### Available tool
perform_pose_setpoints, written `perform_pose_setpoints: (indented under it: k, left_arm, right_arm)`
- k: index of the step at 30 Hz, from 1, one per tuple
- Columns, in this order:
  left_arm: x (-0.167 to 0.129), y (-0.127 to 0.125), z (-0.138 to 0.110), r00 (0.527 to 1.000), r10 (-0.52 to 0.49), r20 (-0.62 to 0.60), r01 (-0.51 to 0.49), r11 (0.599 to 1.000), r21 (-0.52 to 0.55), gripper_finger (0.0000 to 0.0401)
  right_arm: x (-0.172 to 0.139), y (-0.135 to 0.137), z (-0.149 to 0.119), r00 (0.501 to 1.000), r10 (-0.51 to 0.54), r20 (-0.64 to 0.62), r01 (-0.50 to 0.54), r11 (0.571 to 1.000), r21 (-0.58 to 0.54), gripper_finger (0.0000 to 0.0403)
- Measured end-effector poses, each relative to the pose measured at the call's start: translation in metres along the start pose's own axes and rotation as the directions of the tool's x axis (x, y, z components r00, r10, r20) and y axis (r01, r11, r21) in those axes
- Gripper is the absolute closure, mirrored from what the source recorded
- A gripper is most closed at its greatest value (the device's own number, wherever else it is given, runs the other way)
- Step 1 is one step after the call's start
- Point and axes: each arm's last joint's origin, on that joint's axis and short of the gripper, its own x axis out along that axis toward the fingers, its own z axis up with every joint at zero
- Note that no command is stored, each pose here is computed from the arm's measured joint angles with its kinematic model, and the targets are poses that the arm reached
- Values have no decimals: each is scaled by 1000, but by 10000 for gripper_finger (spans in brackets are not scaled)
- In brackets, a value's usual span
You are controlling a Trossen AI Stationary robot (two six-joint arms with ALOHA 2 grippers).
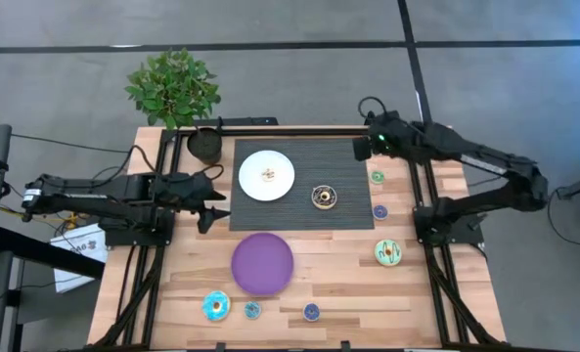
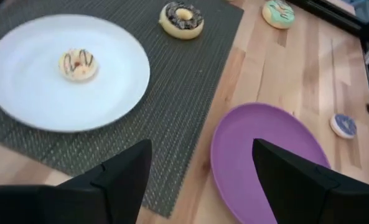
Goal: Pick & Place donuts
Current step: Put the small green donut on the white plate
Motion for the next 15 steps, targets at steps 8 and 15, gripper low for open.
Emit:
perform_pose_setpoints:
  k: [8,15]
  left_arm:
    - [0,-2,0,1000,10,14,-11,996,93,129]
    - [-1,-6,-2,1000,-11,2,11,996,86,129]
  right_arm:
    - [52,-8,4,936,-104,-338,66,990,-122,333]
    - [89,-17,-17,861,-159,-483,118,986,-114,227]
